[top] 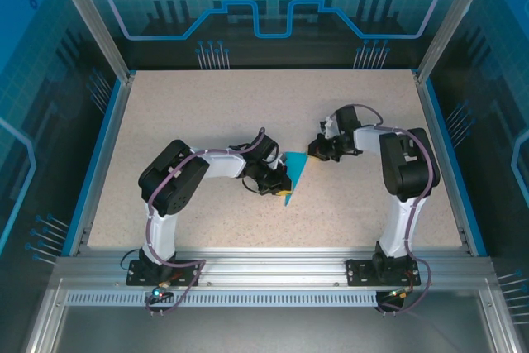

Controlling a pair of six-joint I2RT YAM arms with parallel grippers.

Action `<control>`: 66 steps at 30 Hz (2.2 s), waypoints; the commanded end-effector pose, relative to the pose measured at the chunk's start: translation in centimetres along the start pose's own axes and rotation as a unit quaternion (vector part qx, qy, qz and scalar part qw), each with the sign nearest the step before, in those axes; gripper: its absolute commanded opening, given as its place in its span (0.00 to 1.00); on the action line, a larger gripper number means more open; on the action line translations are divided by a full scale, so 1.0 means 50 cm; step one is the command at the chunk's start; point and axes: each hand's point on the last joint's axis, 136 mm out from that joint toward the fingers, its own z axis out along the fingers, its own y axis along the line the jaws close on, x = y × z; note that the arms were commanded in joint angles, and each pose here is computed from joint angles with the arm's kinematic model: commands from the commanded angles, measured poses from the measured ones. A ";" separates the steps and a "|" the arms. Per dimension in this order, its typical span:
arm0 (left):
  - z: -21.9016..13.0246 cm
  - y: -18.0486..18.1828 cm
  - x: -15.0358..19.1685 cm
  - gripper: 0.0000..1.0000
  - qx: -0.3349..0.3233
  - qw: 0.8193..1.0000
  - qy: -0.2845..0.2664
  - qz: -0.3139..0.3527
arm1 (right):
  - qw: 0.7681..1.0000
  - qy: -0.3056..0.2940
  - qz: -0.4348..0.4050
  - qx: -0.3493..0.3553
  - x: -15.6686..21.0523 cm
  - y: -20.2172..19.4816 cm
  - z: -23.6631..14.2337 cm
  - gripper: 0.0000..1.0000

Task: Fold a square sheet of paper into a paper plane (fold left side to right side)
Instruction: Fold the wing for the fifth time at the center of the table.

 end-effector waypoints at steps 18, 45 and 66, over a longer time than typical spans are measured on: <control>0.023 0.115 0.059 0.00 -0.099 0.992 0.032 -0.066 | 0.998 -0.027 -0.026 -0.045 0.123 0.122 -0.043 0.07; -0.002 0.063 0.051 0.00 -0.067 0.997 0.016 -0.040 | 0.993 0.074 0.041 0.082 0.267 0.007 0.075 0.05; -0.001 0.003 0.076 0.00 -0.035 0.999 0.032 -0.013 | 0.994 0.078 0.030 0.077 0.270 0.012 0.076 0.04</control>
